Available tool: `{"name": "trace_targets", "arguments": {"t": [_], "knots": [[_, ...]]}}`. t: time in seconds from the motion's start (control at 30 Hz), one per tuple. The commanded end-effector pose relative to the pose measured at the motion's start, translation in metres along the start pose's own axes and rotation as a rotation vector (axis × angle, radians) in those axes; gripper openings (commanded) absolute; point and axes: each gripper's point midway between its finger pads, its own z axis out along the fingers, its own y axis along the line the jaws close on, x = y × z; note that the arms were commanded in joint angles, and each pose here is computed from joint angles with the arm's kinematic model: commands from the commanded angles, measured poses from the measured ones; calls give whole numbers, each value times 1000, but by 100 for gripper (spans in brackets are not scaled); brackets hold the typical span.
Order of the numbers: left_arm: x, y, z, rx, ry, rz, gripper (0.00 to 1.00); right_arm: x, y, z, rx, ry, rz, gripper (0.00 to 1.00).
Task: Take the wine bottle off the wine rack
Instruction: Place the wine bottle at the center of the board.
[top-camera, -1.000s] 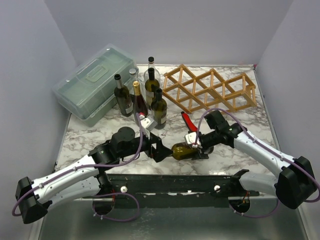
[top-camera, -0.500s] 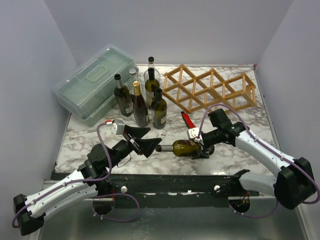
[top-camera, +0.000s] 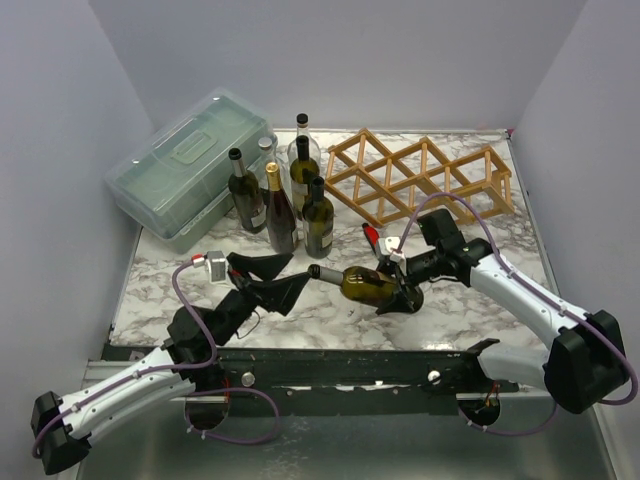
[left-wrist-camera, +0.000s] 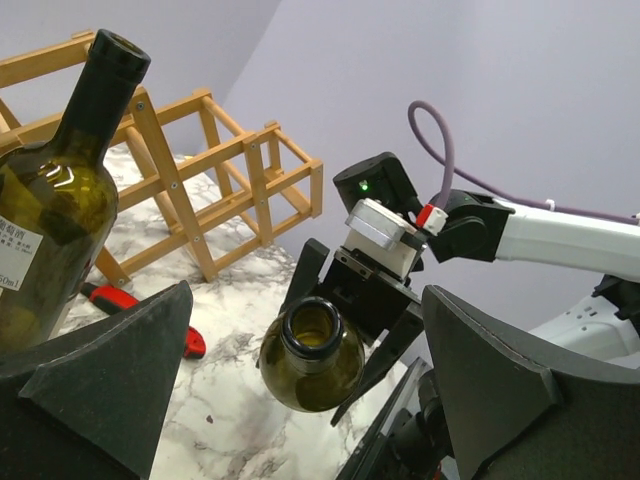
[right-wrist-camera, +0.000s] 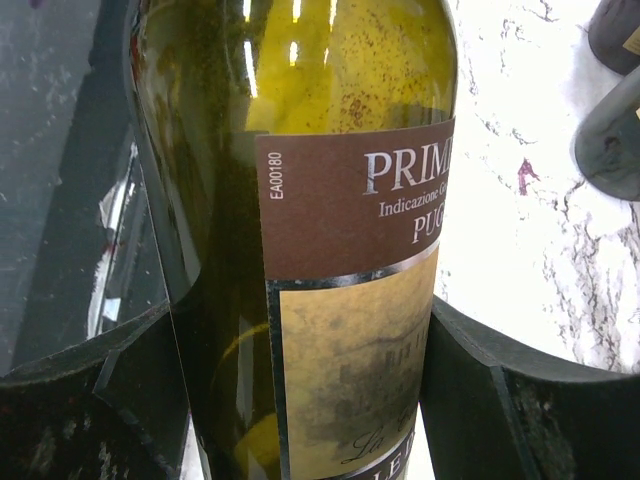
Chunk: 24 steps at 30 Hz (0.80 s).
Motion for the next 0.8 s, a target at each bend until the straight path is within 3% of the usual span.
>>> {"name": "trace_targets", "arguments": {"t": [0.0, 0.77], "knots": [[-10, -3, 2, 15, -60, -30, 99, -37, -3, -2, -37, -129, 5, 0], [10, -13, 34, 53, 5, -75, 99, -46, 0, 0, -74, -187, 86, 0]]}}
